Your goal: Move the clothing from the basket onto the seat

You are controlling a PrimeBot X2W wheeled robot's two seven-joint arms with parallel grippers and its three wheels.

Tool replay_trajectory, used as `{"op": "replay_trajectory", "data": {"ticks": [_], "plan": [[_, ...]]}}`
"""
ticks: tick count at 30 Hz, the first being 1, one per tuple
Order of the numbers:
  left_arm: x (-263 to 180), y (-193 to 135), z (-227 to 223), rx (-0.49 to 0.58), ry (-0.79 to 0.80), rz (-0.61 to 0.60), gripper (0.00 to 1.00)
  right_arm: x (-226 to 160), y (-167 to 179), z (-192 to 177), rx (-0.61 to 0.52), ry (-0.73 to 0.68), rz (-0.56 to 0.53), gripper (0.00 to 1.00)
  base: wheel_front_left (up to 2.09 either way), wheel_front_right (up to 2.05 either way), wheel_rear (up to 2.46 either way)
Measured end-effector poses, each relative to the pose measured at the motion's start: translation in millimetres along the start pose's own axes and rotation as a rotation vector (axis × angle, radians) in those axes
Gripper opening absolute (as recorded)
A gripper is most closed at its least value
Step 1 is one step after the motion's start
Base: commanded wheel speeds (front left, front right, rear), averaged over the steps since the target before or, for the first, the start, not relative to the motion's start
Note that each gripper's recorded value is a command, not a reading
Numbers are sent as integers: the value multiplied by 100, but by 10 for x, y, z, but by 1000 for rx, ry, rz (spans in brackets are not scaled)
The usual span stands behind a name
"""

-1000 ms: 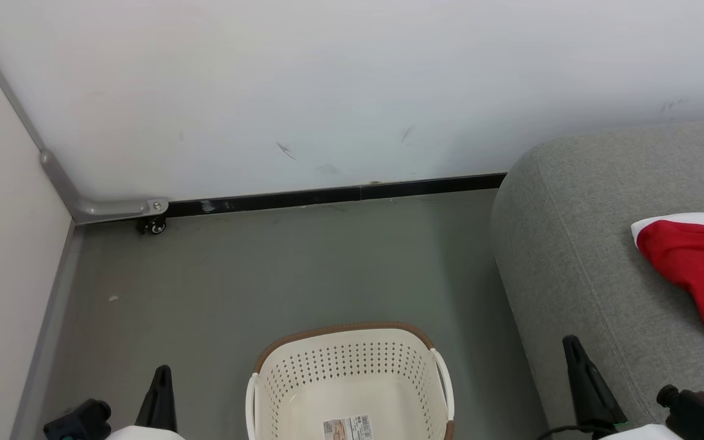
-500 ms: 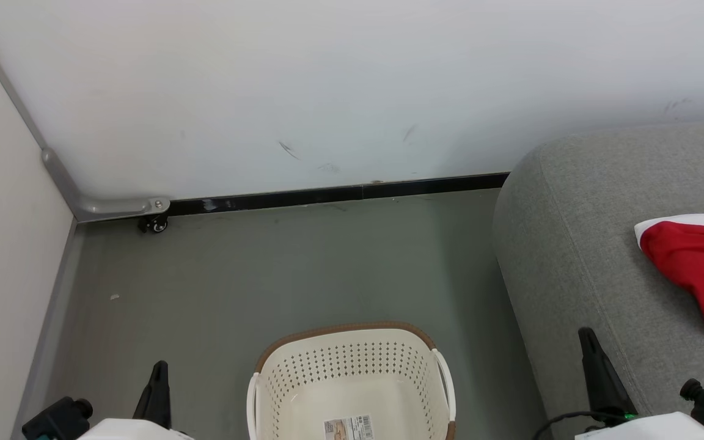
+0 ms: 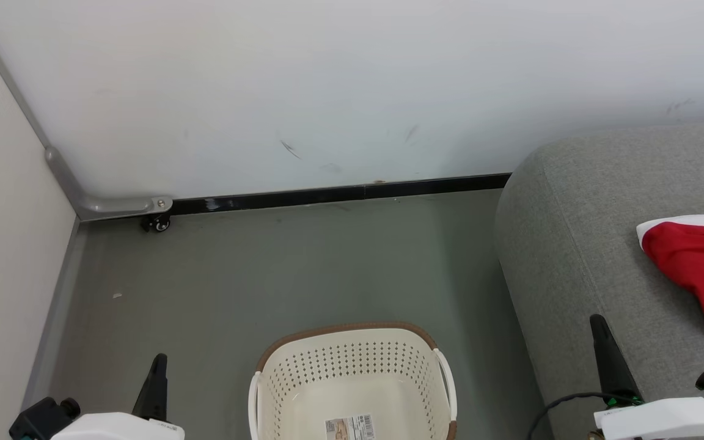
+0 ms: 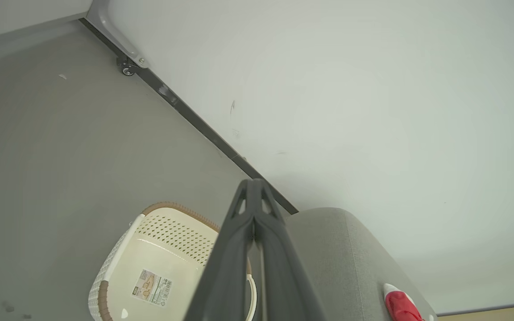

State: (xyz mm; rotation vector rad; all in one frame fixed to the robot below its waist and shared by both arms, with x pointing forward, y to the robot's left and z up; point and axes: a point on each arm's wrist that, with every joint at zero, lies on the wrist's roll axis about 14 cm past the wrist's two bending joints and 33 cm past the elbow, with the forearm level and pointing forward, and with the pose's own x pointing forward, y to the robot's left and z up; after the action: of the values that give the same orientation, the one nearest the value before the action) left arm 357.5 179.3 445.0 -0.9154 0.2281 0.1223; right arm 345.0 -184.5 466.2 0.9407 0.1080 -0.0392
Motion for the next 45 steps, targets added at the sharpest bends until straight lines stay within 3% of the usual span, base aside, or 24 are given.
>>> {"op": "replay_trajectory", "data": {"ticks": [45], "plan": [[105, -223, 309, -648, -23, -161, 0, 273, 48, 287, 637, -55, 23, 0, 0, 0, 0]]}}
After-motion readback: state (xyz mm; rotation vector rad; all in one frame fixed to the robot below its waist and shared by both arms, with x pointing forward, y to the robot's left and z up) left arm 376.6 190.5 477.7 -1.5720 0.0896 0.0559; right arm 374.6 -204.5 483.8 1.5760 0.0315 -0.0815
